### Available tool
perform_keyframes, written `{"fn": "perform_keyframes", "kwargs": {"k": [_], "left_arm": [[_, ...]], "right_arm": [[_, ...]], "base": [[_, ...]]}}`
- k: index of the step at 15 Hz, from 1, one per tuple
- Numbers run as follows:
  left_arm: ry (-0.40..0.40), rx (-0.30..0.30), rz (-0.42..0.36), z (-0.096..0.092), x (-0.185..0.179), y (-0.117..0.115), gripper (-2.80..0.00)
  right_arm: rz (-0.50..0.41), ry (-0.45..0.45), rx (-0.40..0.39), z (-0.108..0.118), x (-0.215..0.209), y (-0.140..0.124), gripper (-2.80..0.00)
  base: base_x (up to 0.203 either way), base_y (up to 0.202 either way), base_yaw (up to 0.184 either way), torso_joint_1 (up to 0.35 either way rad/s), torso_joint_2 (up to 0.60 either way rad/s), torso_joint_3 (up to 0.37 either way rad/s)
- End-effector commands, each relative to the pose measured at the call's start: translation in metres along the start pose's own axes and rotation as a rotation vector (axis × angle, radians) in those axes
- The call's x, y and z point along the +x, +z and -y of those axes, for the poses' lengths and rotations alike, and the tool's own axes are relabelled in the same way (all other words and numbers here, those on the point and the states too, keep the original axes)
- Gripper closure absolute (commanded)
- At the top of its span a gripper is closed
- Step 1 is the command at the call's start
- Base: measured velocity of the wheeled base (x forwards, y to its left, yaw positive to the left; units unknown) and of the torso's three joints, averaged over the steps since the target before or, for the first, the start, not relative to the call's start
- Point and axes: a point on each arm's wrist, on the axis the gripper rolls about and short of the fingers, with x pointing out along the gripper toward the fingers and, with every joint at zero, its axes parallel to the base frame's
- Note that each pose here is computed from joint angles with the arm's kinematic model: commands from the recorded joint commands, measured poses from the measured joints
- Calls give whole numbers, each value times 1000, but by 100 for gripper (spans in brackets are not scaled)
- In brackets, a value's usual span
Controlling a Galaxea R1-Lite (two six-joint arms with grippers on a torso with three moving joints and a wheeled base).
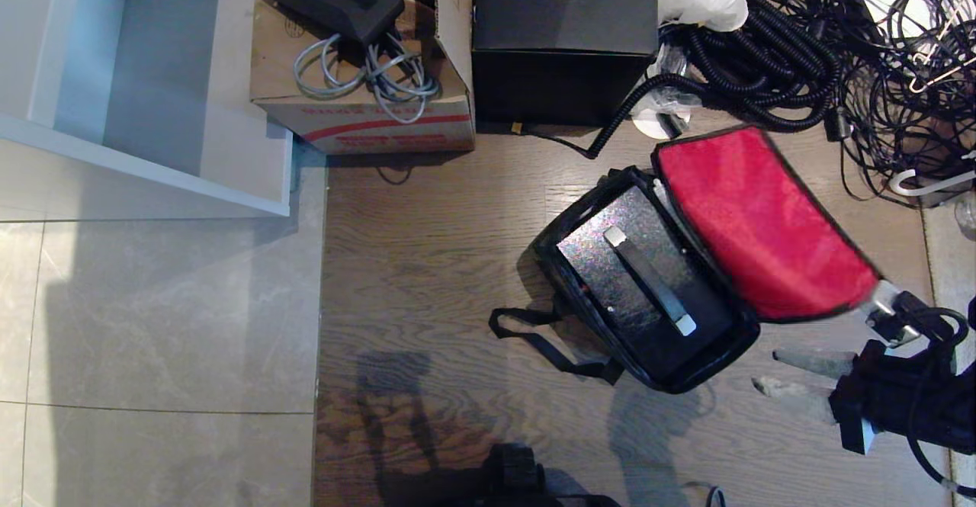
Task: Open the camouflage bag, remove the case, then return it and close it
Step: Close the top of the storage box
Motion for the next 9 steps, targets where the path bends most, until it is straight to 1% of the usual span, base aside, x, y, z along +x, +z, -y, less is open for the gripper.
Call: {"fn": "perform_keyframes", "kwargs": {"k": [1,3,4,5,6,7,9], "left_arm": [[1,0,0,0,0,0,0],[1,0,0,0,0,0,0],[0,0,0,0,0,0,0],[1,0,0,0,0,0,0],[1,0,0,0,0,0,0],[0,0,0,0,0,0,0],[1,0,0,0,0,0,0]], "right_arm": [[32,45,-42,-8,-1,5,-280],[30,52,-1,-9,-2,5,-280],[33,40,39,-6,-2,7,-280],[32,3,104,0,-5,7,-280],[26,-62,226,11,-10,3,-280],[28,-108,406,19,-13,1,-280],[66,-173,761,38,-11,6,-280]], "base": [[0,0,0,0,0,0],[0,0,0,0,0,0],[0,0,0,0,0,0],[0,0,0,0,0,0],[0,0,0,0,0,0],[0,0,0,0,0,0],[0,0,0,0,0,0]]}}
